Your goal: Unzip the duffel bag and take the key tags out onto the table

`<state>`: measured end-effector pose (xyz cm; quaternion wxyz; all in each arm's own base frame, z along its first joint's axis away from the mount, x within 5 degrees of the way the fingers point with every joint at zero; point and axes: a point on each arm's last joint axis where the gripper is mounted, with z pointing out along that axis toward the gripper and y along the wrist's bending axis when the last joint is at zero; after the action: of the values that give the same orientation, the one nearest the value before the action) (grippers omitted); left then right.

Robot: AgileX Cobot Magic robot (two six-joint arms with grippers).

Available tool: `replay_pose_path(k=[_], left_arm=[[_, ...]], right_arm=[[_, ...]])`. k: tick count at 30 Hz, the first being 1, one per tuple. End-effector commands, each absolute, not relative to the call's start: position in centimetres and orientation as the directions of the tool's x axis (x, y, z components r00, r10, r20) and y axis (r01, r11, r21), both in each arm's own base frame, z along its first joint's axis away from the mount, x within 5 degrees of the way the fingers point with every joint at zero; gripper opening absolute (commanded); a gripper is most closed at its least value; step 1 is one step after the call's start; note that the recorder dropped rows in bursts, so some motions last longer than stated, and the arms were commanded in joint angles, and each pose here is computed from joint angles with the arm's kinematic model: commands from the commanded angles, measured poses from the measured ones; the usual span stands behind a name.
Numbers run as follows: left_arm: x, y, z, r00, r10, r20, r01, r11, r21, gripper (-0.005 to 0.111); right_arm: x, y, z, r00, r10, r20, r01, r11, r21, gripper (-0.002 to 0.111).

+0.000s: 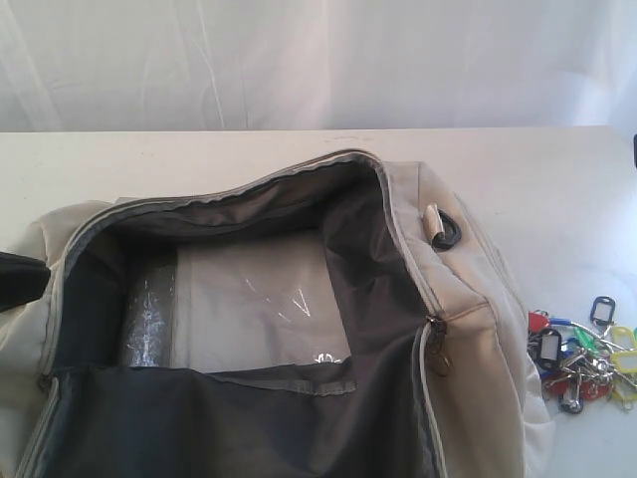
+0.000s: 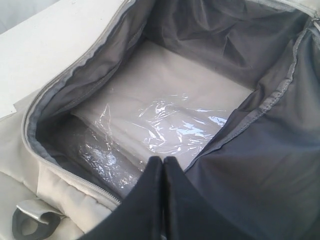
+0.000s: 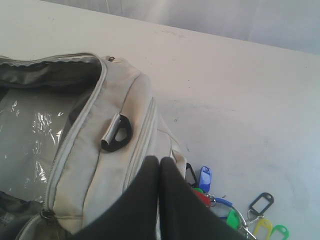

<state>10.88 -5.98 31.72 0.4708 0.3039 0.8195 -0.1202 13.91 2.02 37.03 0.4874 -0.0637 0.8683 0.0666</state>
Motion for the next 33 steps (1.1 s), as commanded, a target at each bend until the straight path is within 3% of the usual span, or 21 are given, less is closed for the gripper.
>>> replay_pose_path(k=[1, 12, 21, 27, 33], left_arm=[[9.7, -5.3, 32.2, -0.351, 0.344, -0.871, 0.584, 0.807, 0.083, 0.000], [3.6, -2.5, 34.7, -0.105, 0.234, -0.966, 0.368, 0.912, 0.181, 0.000], [-2.0, -2.1, 35.0, 0.127, 0.217, -0.968, 0.244, 0.939, 0.243, 0.000], [-1.7, -2.0, 34.7, 0.131, 0.213, -0.968, 0.237, 0.942, 0.239, 0.000], [-0.1, -2.0, 32.2, 0.050, 0.214, -0.975, 0.251, 0.943, 0.220, 0.000]], right_arm=[[13.8, 2.0, 37.0, -0.511, -0.047, -0.858, -0.174, 0.984, 0.050, 0.000], [13.8, 2.0, 37.0, -0.511, -0.047, -0.858, -0.174, 0.984, 0.050, 0.000], [13.8, 2.0, 37.0, -0.511, -0.047, -0.858, -0.174, 0.984, 0.050, 0.000], [13.8, 2.0, 37.0, -0.509, -0.046, -0.860, -0.174, 0.984, 0.050, 0.000], [13.8, 2.0, 37.0, -0.509, -0.046, -0.860, -0.174, 0.984, 0.050, 0.000]])
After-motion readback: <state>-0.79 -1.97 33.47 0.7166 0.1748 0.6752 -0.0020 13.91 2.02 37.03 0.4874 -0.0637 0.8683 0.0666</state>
